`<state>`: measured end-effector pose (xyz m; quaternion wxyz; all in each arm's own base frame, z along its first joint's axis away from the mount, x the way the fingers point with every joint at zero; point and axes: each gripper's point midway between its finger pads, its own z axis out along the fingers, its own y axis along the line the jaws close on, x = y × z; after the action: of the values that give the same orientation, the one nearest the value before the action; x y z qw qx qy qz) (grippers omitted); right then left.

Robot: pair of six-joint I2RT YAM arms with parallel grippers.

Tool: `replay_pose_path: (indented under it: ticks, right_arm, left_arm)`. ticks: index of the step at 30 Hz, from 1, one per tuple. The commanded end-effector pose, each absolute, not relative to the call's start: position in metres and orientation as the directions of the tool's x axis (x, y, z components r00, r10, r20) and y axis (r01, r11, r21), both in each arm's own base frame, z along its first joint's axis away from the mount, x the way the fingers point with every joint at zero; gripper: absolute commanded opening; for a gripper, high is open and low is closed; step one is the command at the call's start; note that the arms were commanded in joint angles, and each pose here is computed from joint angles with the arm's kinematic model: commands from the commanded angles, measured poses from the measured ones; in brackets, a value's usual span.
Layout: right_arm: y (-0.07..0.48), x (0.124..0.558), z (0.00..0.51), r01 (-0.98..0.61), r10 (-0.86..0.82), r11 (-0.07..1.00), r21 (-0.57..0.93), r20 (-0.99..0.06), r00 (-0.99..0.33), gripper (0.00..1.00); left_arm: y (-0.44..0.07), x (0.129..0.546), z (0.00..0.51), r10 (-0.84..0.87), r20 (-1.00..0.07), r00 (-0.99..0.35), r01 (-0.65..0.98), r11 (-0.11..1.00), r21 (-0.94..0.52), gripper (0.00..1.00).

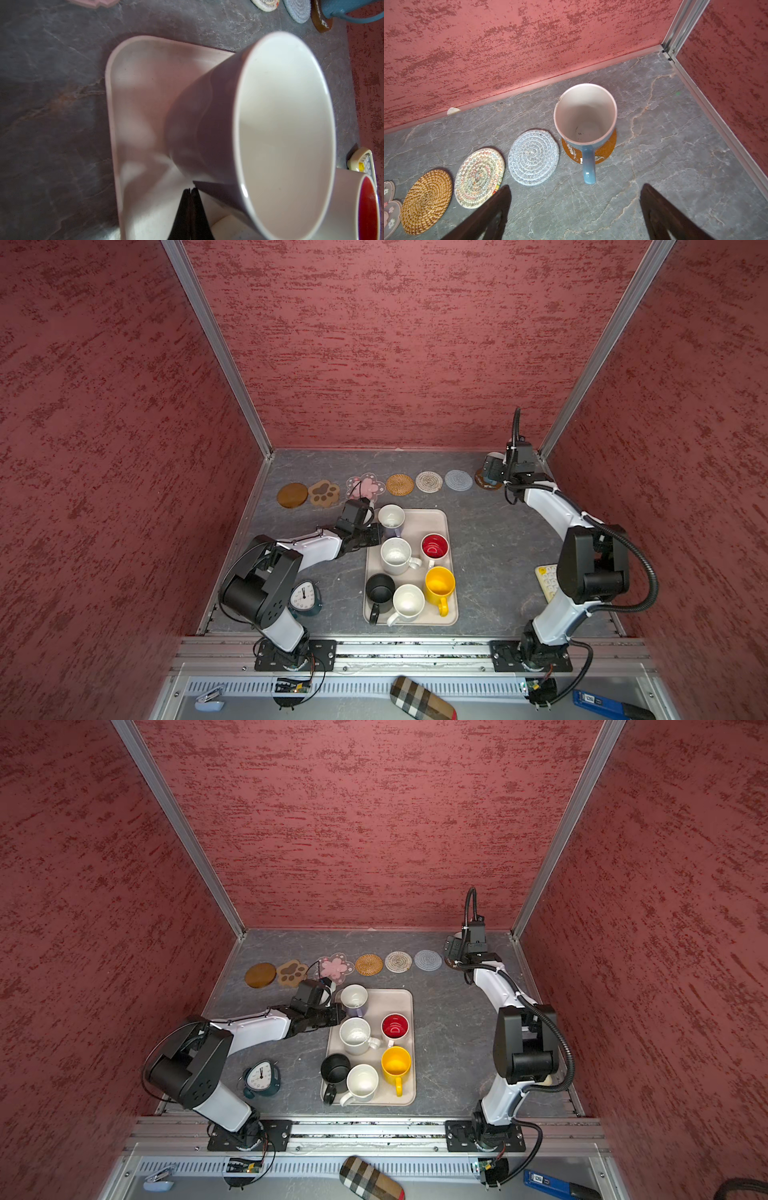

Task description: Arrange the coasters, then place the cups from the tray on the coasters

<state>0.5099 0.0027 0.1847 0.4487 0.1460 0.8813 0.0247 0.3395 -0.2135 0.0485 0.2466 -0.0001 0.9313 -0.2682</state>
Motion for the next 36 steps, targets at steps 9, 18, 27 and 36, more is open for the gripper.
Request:
replay_pose_path:
  ticks: [9,18,27,36]
  right_arm:
    - [0.004,0.511,0.196,0.213,0.289,0.955,0.206,-0.804,-0.519,0.98]
    - [0.008,0.508,0.201,0.198,0.287,0.957,0.214,-0.808,-0.515,0.98]
    - [0.014,0.504,0.207,0.186,0.281,0.959,0.214,-0.813,-0.510,0.98]
    - [0.023,0.498,0.218,0.169,0.280,0.960,0.224,-0.818,-0.502,0.98]
  left_arm:
    - [-0.234,0.370,0.056,-0.141,-0.485,-0.863,0.167,0.827,-0.537,0.00]
    - [-0.234,0.382,0.057,-0.144,-0.488,-0.861,0.168,0.826,-0.539,0.00]
    - [-0.236,0.405,0.059,-0.164,-0.497,-0.852,0.161,0.821,-0.548,0.00]
    - [-0.214,0.403,0.084,-0.165,-0.522,-0.837,0.119,0.876,-0.468,0.16]
